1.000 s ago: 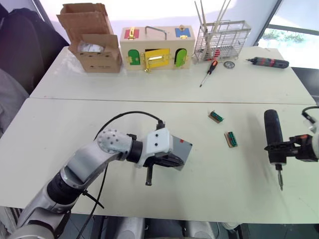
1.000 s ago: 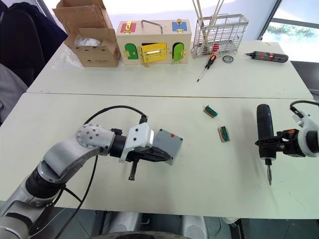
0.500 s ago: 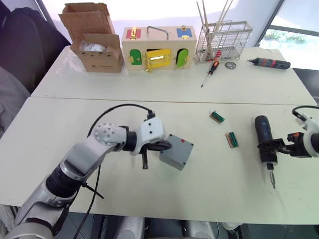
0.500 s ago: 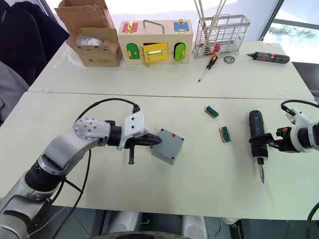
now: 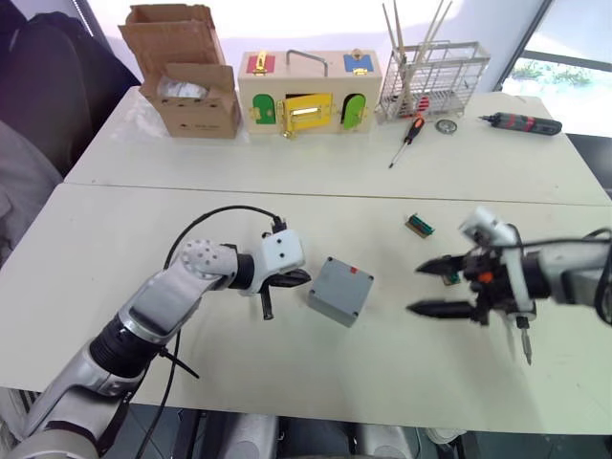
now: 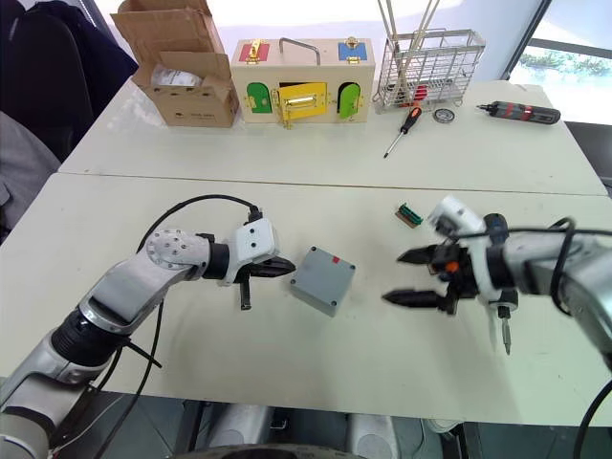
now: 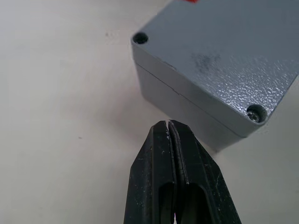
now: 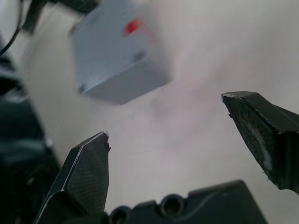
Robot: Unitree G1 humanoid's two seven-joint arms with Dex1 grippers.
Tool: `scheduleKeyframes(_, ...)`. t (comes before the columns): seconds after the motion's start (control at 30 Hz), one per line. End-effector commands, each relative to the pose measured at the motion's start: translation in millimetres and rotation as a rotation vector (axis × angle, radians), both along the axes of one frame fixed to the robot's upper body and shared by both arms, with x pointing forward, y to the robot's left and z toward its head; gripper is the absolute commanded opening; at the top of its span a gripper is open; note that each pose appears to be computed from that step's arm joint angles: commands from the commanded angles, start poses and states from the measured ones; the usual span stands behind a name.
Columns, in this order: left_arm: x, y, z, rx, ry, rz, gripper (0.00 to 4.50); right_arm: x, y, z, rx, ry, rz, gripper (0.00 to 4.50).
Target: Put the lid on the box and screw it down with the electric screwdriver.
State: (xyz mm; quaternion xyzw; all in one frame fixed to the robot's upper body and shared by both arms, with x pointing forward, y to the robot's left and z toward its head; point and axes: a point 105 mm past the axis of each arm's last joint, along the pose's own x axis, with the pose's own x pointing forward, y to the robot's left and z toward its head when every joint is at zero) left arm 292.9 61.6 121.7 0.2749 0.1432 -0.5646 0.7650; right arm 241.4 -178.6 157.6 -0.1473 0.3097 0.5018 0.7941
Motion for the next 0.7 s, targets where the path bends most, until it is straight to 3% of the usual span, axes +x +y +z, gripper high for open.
scheduleKeyframes(0.03,1.7,-2.5,-0.4,0.010,-0.016,-0.002,0.00,-14.1,24.1,-9.9,0.042,-0.007,0.045,4.46)
scheduleKeyframes(0.13,1.1,-6.9,-2.3,0.005,0.006,-0.007,0.00,-19.9,44.0,-26.3,0.105,0.024,0.034,4.46)
scheduleKeyframes(0.47,15.4,-34.7,7.5,-0.102,0.028,-0.032,0.00,-14.5,76.6,-37.0,0.175,0.024,0.041,4.46)
scheduleKeyframes(0.63,24.5,-46.4,14.7,-0.141,-0.015,-0.037,0.00,-15.8,79.3,-36.3,0.173,0.021,0.041,4.46)
scheduleKeyframes(0.7,34.9,-37.5,8.4,-0.077,-0.061,0.015,0.00,-14.2,67.9,-34.0,0.124,-0.008,0.020,4.46)
